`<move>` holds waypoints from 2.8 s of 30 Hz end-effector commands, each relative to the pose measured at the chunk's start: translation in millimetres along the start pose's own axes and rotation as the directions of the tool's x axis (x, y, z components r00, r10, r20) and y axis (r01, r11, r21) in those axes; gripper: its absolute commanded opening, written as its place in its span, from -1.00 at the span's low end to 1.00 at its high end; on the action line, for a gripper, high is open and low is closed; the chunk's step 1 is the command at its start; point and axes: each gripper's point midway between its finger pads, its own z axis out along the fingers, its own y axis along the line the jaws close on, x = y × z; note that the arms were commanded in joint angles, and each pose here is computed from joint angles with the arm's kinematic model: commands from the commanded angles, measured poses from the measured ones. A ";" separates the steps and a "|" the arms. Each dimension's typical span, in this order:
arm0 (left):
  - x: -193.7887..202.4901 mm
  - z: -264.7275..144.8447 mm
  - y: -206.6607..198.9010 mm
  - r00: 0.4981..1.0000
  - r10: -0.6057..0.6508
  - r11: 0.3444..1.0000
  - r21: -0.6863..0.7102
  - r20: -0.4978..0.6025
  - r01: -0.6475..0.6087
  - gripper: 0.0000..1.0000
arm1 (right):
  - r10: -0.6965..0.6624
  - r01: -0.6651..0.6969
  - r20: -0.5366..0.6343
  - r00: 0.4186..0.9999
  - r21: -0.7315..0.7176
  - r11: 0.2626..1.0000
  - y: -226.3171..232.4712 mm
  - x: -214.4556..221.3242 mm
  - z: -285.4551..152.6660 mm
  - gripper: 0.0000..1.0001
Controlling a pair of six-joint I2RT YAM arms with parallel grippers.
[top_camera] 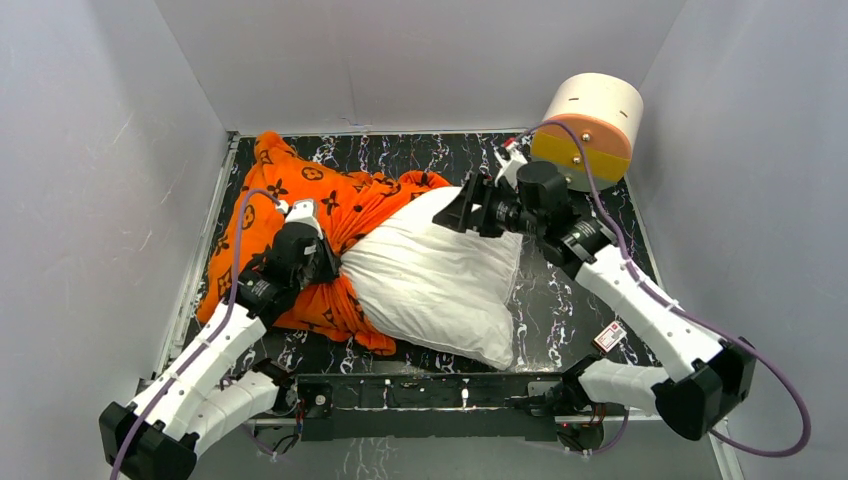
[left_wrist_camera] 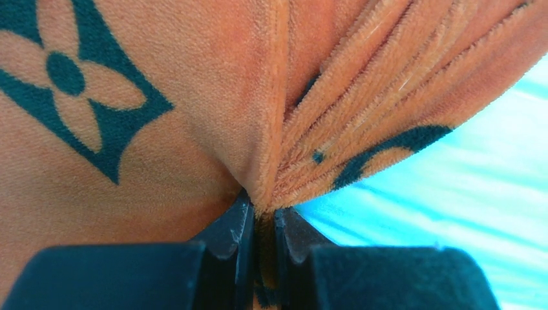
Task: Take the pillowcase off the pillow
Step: Remove the pillow from the pillowcase.
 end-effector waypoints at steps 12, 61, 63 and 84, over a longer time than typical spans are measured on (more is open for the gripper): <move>-41.5 -51.0 -21.6 0.997 0.075 0.995 0.070 0.026 -0.077 0.57 | -0.020 0.236 -0.514 0.858 0.359 0.903 -177.5 266.0 61.9 -0.73; -109.4 116.5 -89.8 0.959 0.268 0.962 0.071 -0.090 -0.262 -1.00 | -0.065 -0.088 0.256 0.965 0.545 0.834 -122.4 14.0 -67.7 0.85; -110.4 111.8 -89.3 0.962 0.260 0.964 0.072 -0.077 -0.255 -1.00 | -0.056 -0.104 0.255 0.965 0.572 0.814 -129.5 7.2 -66.5 0.92; -97.7 97.4 -94.5 0.974 0.214 0.970 0.132 -0.081 -0.202 -1.00 | 0.446 -0.439 0.222 0.867 -0.079 0.895 -114.8 -23.1 25.0 0.97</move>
